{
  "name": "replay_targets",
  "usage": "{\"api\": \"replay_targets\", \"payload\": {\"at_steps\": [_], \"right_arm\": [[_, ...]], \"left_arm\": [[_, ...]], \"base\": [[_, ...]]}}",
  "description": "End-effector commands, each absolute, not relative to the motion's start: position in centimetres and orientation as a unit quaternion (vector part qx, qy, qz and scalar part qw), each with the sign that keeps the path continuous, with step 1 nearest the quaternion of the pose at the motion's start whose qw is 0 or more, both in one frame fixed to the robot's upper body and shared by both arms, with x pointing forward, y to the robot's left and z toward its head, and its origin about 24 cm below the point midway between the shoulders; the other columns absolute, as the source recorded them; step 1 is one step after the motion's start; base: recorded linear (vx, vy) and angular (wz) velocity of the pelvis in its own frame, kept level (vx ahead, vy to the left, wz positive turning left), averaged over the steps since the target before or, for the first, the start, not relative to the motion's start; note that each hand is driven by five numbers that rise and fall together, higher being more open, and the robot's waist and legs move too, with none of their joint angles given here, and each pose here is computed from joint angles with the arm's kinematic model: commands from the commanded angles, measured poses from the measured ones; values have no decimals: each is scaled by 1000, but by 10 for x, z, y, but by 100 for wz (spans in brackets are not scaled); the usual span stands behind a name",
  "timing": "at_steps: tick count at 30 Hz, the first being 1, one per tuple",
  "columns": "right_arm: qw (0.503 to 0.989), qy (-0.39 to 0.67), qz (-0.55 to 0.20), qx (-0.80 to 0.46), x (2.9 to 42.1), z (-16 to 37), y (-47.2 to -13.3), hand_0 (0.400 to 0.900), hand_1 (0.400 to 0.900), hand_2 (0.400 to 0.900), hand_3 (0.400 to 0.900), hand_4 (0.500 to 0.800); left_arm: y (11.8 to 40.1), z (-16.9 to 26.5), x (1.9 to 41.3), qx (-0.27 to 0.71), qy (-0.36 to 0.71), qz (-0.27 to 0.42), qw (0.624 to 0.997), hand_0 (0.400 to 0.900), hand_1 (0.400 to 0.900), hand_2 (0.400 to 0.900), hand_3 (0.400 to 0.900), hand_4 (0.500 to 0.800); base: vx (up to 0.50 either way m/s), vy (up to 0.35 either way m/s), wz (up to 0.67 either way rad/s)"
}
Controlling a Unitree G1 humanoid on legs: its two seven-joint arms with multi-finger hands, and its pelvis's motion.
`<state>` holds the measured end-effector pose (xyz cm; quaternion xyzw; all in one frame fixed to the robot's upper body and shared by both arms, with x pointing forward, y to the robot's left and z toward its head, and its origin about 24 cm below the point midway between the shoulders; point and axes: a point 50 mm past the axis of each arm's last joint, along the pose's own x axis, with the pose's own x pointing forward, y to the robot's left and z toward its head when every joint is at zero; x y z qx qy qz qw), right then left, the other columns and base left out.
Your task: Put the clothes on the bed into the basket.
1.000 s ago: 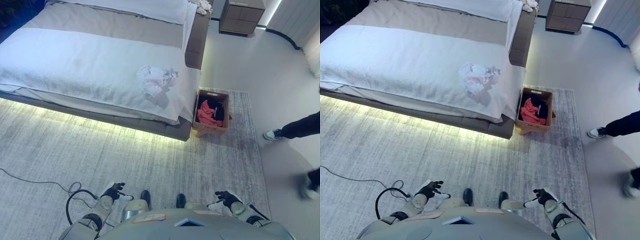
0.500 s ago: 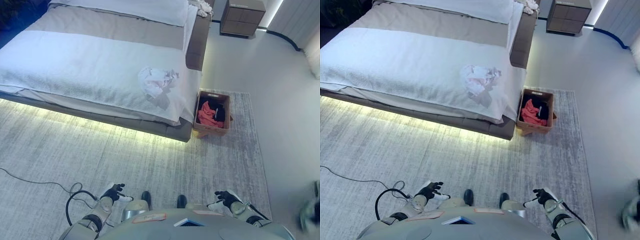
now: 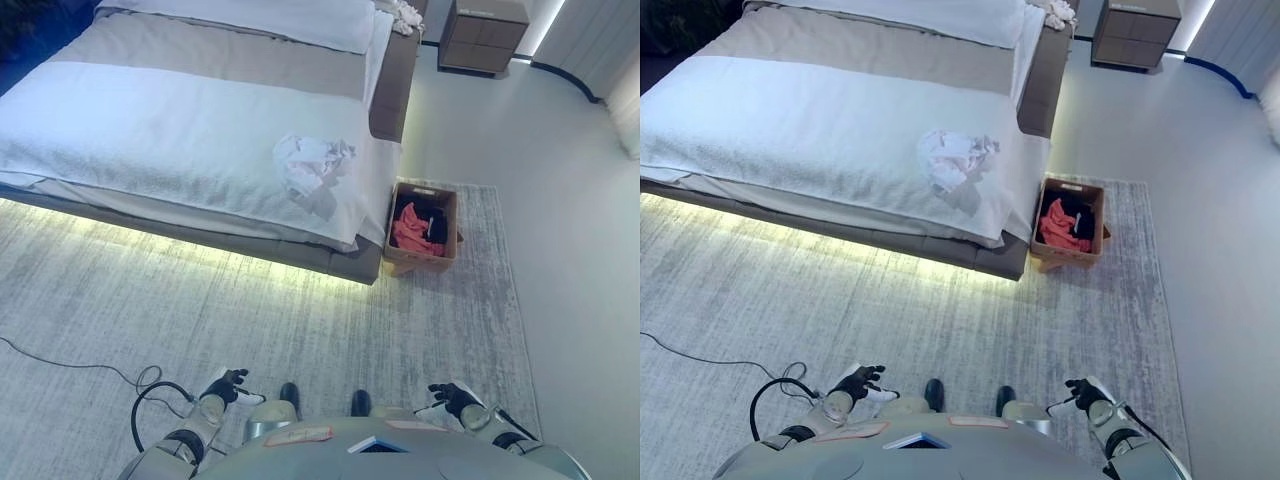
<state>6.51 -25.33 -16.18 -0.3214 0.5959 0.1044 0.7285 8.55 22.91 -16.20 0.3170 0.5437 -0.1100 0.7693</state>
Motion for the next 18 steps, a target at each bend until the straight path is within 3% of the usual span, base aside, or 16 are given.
{"api": "replay_targets", "payload": {"at_steps": [1, 10, 18], "right_arm": [[741, 563, 92, -354, 92, -152, -267, 900, 900, 900, 900, 800], [739, 568, 60, -357, 93, -146, -286, 900, 900, 900, 900, 800], [729, 577, 52, -364, 90, -143, -295, 900, 900, 900, 900, 800]], "left_arm": [[241, -154, 113, 334, 521, -79, 782, 900, 900, 900, 900, 800], [239, -148, 130, 315, 497, -60, 806, 900, 900, 900, 900, 800], [240, -155, 108, 313, 529, -63, 786, 900, 900, 900, 900, 800]], "base": [[1, -152, 17], [18, -102, 11], [263, 116, -26]]}}
